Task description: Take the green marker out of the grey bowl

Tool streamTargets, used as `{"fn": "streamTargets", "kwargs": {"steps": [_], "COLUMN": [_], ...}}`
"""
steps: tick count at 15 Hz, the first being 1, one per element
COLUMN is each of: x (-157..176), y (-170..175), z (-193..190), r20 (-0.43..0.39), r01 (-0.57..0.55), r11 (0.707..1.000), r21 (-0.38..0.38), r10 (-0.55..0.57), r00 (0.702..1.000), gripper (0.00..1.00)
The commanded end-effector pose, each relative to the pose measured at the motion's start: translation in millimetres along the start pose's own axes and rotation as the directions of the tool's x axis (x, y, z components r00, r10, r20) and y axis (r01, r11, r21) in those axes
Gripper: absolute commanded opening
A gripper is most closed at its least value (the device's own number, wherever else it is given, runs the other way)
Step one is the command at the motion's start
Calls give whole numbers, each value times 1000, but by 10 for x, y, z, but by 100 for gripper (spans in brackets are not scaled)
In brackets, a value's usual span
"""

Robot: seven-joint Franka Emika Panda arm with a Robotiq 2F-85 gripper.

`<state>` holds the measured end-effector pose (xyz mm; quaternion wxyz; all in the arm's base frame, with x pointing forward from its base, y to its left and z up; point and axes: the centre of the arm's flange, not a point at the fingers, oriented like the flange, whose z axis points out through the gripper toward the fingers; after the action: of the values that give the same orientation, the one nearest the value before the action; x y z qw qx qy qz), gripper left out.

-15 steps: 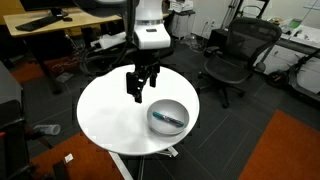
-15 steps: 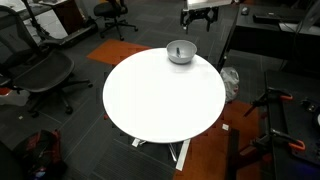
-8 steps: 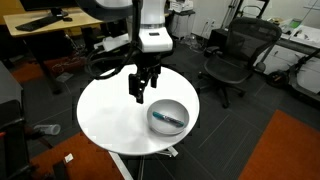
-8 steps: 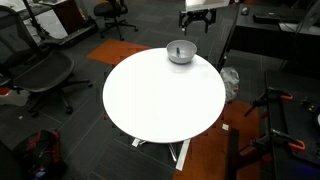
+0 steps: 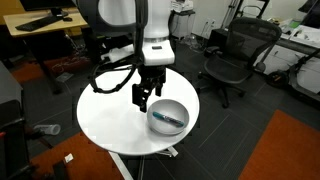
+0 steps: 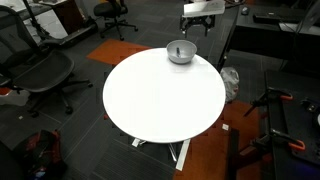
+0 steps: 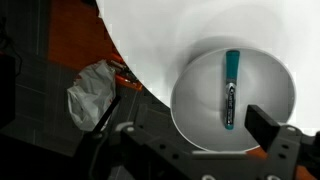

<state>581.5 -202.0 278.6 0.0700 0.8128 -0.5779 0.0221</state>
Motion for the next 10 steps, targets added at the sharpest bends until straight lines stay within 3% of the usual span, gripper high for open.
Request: {"fn": "streamTargets", "kwargs": {"steps": [1, 10], "x": [111, 386], "y": [-108, -311], "z": [107, 321], "r20": [-27, -45], "r01": [-61, -56], "r11": [998, 994], "r21": [30, 93], "r10": [62, 60], "r00": [998, 997], "gripper": [100, 100]}}
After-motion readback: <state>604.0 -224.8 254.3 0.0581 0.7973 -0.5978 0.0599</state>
